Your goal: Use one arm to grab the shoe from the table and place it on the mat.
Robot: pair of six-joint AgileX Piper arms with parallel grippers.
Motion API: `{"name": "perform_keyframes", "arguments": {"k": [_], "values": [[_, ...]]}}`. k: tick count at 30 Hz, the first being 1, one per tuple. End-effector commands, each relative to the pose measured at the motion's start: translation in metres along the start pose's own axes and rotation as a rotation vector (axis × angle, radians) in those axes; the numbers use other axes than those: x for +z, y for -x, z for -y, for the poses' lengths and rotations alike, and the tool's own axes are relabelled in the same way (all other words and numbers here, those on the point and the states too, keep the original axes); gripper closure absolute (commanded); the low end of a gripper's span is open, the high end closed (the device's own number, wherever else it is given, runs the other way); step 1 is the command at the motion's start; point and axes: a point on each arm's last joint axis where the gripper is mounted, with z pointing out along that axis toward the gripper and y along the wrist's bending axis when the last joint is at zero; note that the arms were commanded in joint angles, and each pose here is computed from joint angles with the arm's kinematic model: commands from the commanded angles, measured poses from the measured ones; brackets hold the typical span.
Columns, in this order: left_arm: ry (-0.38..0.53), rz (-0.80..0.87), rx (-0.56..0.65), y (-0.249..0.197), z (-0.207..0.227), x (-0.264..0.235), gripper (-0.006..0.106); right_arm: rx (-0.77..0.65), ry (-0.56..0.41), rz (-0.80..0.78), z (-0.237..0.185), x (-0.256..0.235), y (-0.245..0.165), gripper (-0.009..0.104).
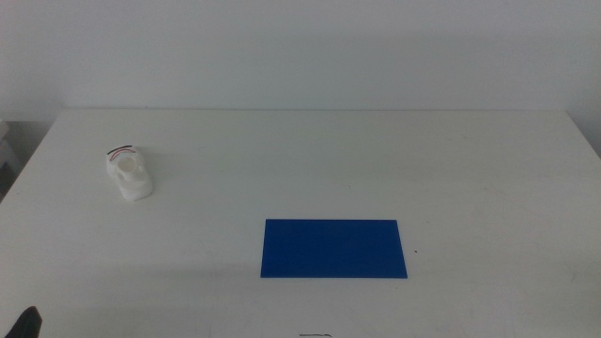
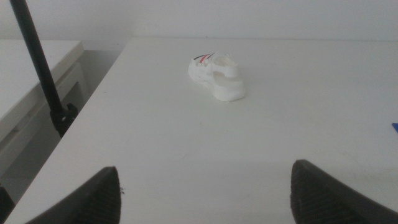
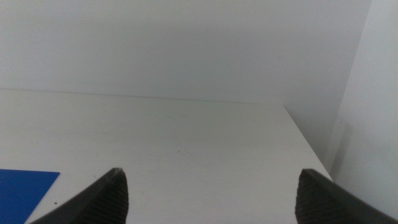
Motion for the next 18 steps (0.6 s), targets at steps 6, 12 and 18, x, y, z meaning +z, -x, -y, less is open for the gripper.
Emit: {"name": "perform_keyframes", "arguments": {"k": [6,12,18], "values": [[-0.006,0.081,-0.017,0.026,0.001,-0.006,0.007,-0.014,-0.008,0.115,0.001,-0.003,0.014,0.001],[0.016,-0.096,-0.018,0.084,0.000,-0.015,0.007,-0.014,-0.008,0.115,0.001,-0.003,0.014,0.001],[0.040,-0.267,-0.010,0.143,0.000,-0.004,0.007,-0.014,-0.008,0.115,0.001,-0.003,0.014,0.001]]}}
